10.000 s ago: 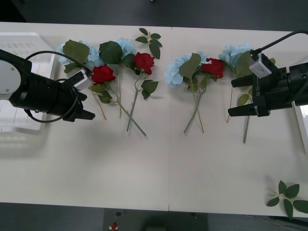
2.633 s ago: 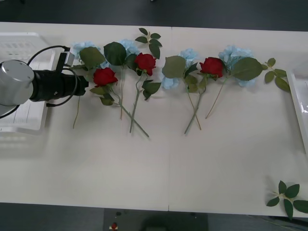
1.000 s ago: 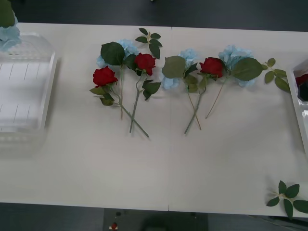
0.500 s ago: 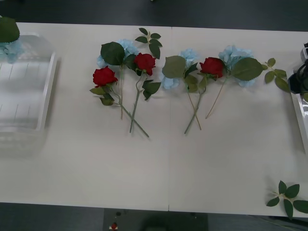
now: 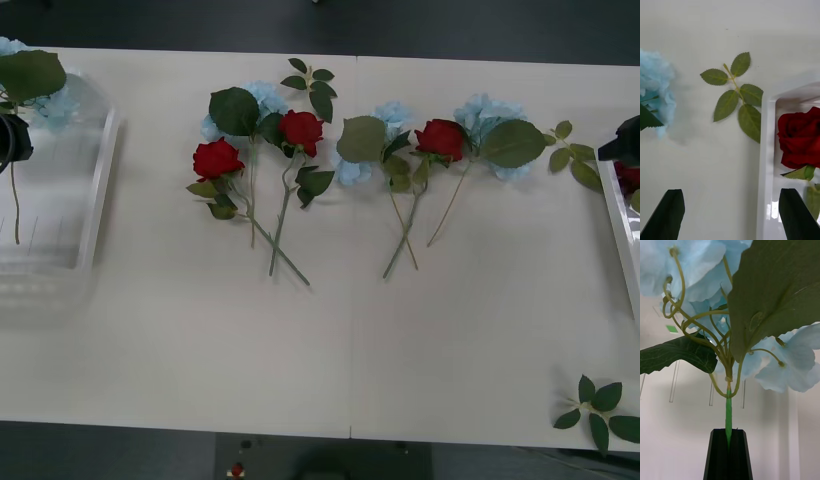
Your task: Put the red flowers into the right box and the blue flowers into the left box
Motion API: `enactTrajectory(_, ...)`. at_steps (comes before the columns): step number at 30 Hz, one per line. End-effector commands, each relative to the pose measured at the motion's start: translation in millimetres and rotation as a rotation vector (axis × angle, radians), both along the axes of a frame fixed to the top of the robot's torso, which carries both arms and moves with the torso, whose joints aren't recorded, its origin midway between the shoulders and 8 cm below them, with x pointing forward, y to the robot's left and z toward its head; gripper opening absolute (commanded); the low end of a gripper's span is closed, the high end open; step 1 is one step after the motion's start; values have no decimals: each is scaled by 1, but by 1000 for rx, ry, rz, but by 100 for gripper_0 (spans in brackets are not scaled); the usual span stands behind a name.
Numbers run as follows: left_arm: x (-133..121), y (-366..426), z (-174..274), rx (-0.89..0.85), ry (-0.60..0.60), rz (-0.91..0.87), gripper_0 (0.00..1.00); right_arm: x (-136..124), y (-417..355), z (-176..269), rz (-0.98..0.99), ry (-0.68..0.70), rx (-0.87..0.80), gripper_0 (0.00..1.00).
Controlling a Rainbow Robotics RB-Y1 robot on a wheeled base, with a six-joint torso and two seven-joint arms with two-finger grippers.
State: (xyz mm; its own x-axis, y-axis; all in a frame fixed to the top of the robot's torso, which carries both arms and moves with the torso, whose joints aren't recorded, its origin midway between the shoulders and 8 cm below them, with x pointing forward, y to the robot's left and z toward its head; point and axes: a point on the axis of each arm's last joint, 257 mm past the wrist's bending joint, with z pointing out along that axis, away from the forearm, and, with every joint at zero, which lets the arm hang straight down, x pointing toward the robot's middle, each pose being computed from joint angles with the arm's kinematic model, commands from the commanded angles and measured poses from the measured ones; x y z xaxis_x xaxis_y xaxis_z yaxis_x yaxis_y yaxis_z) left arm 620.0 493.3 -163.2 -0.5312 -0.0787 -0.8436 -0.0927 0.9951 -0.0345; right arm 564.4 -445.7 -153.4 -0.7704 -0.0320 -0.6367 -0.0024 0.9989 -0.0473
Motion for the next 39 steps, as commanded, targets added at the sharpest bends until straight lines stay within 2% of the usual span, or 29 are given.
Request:
enactTrajectory(1,9,21,12,-24,-70,61,0,-1,9,37,87,-28,-36,73)
enactTrajectory(8,16,12,22,7,-74,34,0,-15,25,44,245,-10,-94,73)
enactTrajectory(14,26,9,43,17,-105,28,0,-27,36,52,306,9,-102,73)
enactTrajectory(22,25,14,42,31,-102,33,1,-26,69,33,349,27,-49,73)
enactTrajectory(23,25,17,42,32,-102,38,3,-25,73,31,356,27,-45,73)
enactTrajectory(24,24,19,42,35,-103,43,37,-25,76,30,363,27,-41,73)
enactTrajectory(26,25,20,43,42,-107,42,90,-26,83,28,378,29,-40,73)
enactTrajectory(27,25,21,44,44,-107,42,96,-26,85,28,385,27,-43,73)
enactTrajectory(28,24,23,43,53,-105,41,100,-28,87,30,390,26,-50,73)
enactTrajectory(35,22,26,42,92,-94,29,100,-40,114,45,474,7,-92,73)
enactTrajectory(39,18,25,36,135,-48,0,100,-52,142,47,502,16,-69,73)
